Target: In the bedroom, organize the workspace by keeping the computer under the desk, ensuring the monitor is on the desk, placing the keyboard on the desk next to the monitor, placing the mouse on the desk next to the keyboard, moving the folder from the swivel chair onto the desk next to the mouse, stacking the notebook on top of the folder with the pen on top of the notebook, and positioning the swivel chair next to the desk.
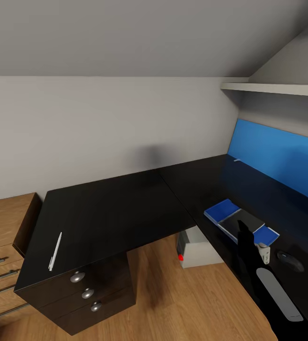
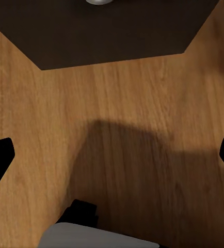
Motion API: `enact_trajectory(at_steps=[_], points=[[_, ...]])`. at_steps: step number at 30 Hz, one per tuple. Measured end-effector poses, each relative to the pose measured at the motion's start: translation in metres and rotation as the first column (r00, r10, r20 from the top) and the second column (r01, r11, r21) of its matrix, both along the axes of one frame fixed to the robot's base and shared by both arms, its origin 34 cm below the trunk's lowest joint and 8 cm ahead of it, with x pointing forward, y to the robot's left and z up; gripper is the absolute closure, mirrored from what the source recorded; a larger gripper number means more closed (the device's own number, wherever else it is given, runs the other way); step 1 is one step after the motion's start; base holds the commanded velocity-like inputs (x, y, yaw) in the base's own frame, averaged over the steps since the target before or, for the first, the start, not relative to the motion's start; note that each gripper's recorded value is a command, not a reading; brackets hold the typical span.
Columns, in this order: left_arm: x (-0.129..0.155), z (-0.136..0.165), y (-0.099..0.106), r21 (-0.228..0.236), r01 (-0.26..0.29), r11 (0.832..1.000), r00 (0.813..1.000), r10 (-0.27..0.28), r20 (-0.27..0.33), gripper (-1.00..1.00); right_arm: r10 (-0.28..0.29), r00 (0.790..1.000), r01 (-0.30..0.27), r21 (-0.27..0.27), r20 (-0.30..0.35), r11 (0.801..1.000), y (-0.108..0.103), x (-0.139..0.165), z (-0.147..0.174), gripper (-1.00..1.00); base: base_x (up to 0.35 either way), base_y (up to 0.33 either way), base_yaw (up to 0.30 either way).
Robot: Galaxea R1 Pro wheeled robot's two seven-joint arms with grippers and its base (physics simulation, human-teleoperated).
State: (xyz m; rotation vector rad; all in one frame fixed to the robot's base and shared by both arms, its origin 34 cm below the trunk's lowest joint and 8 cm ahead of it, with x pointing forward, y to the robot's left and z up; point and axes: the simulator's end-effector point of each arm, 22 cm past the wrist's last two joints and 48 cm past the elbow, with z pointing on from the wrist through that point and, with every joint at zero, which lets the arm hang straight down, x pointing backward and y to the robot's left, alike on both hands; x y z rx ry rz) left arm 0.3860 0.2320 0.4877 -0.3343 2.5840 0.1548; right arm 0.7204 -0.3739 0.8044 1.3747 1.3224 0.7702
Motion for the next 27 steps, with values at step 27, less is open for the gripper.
enact_trajectory(at_steps=[27], points=[[-0.011,0.017,-0.001,0.000,0.004,1.000,0.999,-0.004,-0.035,-1.00,0.113,0.993,-0.104,-0.181,0.040,0.978,0.039,0.009,0.050,-1.00,-0.055,-0.041,0.000]])
